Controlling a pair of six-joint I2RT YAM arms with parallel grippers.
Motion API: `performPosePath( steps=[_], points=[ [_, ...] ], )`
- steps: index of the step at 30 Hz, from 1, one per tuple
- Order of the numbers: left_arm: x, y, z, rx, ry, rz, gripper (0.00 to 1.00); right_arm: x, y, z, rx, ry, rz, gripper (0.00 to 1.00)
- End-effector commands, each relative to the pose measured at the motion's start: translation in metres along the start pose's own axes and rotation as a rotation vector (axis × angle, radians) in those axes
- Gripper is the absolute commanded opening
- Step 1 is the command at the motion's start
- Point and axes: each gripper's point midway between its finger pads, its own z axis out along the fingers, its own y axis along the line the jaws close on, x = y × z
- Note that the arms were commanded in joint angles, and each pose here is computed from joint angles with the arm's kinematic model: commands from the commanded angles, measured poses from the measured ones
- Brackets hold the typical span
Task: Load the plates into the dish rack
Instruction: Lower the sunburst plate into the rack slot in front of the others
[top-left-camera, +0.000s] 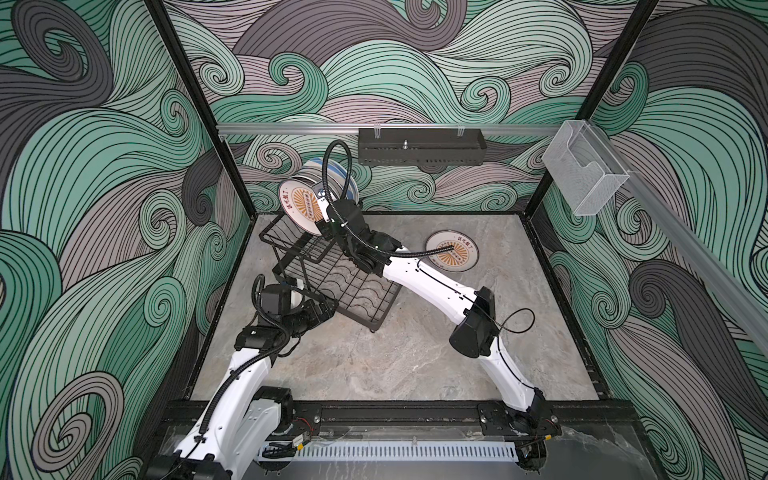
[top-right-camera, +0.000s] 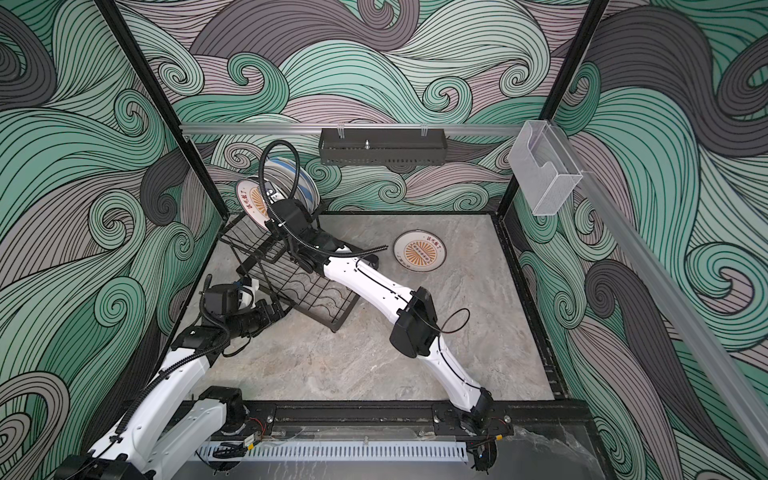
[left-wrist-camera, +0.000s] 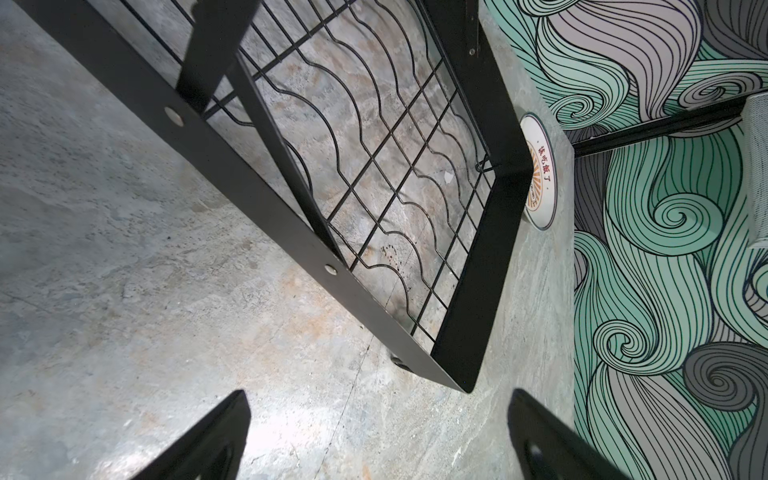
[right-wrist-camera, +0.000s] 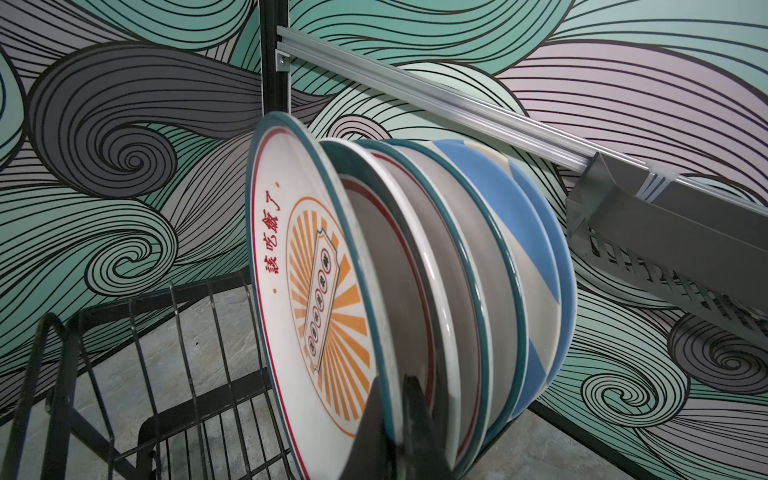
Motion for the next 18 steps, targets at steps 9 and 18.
performPosePath(
  steps=[9, 18],
  points=[
    [-0.002, -0.001, -0.003, 0.002, -0.004, 0.006, 0.99, -0.010, -0.019, 0.002, 0.056, -0.022, 0.031, 0.21],
    [-0.003, -0.002, -0.006, 0.001, -0.011, 0.012, 0.99, -0.026, -0.021, -0.012, 0.009, -0.030, 0.039, 0.51]
  ],
)
